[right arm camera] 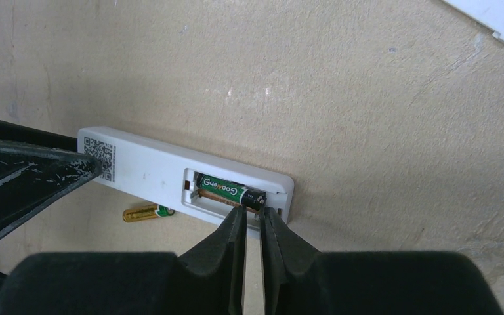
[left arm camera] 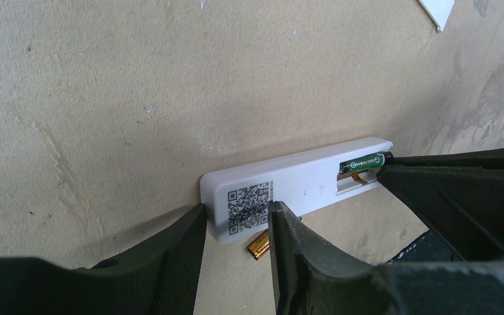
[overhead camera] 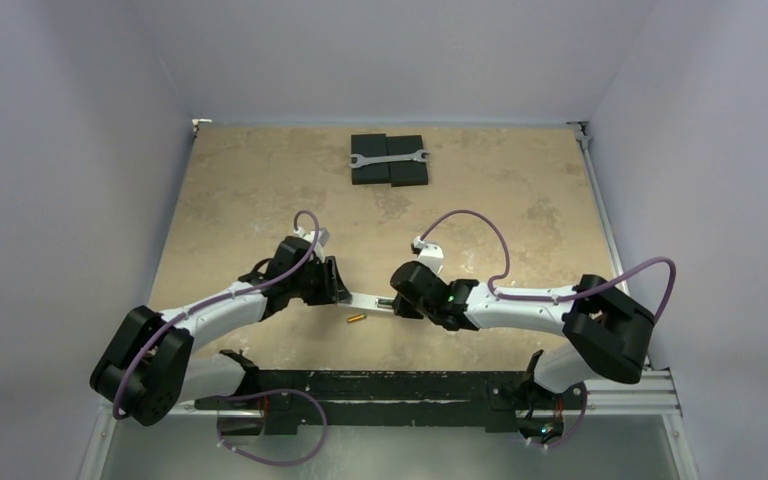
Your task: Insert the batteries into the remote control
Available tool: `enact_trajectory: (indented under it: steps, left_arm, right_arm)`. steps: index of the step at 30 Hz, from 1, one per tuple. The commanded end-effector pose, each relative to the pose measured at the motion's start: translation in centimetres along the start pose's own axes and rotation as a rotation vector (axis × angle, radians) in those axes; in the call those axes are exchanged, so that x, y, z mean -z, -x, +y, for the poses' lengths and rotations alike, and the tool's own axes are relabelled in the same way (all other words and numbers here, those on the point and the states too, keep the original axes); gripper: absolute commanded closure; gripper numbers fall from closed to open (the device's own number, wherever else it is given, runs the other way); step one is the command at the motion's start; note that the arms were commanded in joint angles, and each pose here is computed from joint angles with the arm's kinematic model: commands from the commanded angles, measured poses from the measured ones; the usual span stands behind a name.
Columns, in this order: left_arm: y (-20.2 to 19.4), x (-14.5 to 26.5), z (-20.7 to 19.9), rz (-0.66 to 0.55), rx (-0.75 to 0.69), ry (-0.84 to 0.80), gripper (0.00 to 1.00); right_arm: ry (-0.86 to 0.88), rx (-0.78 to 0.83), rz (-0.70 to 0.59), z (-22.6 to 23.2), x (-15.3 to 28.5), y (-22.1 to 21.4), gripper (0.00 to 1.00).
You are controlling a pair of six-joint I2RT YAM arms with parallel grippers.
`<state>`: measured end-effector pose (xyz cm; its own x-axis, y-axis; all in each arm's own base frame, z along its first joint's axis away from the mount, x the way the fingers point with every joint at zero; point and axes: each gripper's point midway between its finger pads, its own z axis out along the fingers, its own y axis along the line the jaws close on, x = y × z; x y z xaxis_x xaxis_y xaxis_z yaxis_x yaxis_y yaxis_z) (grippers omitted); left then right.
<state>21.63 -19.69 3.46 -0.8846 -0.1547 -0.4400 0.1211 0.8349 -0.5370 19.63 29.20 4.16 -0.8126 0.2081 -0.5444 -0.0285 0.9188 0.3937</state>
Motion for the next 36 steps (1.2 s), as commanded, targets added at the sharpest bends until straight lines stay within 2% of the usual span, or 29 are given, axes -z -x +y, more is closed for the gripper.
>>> enact_trajectory:
  steps: [1, 13, 22, 36]
  left_arm:
    - [0.2, -0.1, -0.9, -0.012, -0.019, -0.044, 0.62]
    - [0.3, -0.1, -1.1, -0.015, -0.021, -0.048, 0.62]
    - [0.3, -0.1, -1.1, -0.016, -0.022, -0.048, 0.62]
    - [0.2, -0.2, -1.0, -0.011, -0.021, -0.045, 0.62]
  right_arm:
    - [0.032, -0.019, -0.021, 1.5, -0.1, 1.0, 0.81]
    - [0.06, -0.008, -0.014, 2.1, 0.1, 1.0, 0.81]
    - [0.047, -0.001, -0.018, 1.8, 0.5, 1.2, 0.76]
    - [0.036, 0.014, -0.044, 1.9, 1.4, 2.3, 0.74]
